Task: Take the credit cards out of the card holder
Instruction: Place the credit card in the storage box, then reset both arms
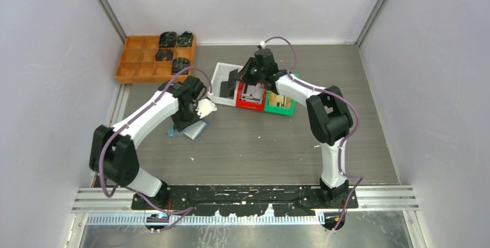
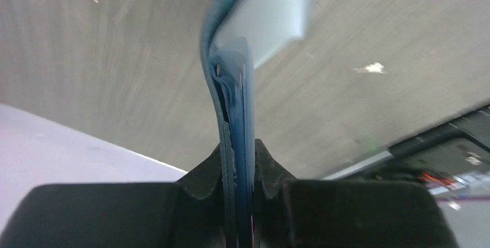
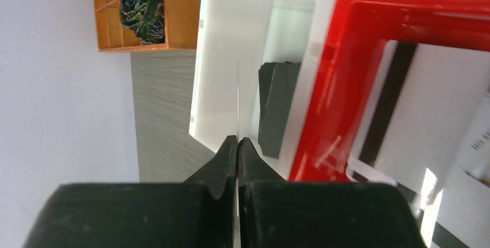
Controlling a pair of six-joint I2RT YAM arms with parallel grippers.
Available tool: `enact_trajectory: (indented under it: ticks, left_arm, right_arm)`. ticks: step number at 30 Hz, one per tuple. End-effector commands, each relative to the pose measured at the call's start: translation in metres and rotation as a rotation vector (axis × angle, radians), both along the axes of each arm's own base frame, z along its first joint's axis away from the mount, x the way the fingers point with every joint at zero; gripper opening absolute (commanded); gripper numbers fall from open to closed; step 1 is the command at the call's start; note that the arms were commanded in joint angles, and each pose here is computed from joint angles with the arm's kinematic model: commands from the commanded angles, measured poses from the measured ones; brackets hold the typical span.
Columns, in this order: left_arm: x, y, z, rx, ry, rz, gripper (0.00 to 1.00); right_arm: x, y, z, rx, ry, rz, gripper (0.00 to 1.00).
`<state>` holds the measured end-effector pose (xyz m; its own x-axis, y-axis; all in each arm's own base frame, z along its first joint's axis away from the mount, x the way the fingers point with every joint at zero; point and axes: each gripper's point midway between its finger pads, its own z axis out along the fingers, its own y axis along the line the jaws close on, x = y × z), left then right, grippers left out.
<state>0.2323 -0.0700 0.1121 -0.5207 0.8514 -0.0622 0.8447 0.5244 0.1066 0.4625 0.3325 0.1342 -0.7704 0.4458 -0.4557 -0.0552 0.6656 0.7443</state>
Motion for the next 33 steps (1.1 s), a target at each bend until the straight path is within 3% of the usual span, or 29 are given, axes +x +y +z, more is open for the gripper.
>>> enact_trajectory:
  ticks: [1,10,12,20,24,28,31,33]
  left_arm:
    - [0.056,0.008,-0.007,0.258,-0.212,-0.077,0.00]
    - [0.050,-0.039,-0.033,0.191,-0.201,-0.034,0.41]
    - [0.046,-0.048,-0.033,0.161,-0.200,-0.015,0.55]
    - [-0.015,-0.094,-0.031,-0.114,0.072,0.069,0.58]
    - [-0.040,-0.112,-0.013,-0.278,0.185,0.068,0.58]
    - [-0.026,-0.112,0.022,-0.445,0.156,0.127,0.59]
    - [0.002,-0.094,0.053,-0.532,0.060,0.191,0.66]
    - [0.021,-0.075,0.079,-0.583,-0.019,0.225,0.67]
  right_arm:
    - [0.022,0.023,0.021,0.001,-0.086,-0.013,0.05]
    - [0.027,0.013,0.021,-0.065,-0.108,-0.028,0.40]
    - [0.026,0.004,0.026,-0.075,-0.118,-0.036,0.43]
    - [0.005,-0.036,0.067,-0.063,-0.174,-0.074,0.46]
    - [-0.018,-0.059,0.081,-0.107,-0.207,-0.079,0.57]
    - [-0.050,-0.096,0.081,-0.198,-0.230,-0.126,0.72]
    - [-0.074,-0.129,0.084,-0.260,-0.259,-0.201,0.89]
    - [-0.090,-0.153,0.085,-0.296,-0.266,-0.249,0.93]
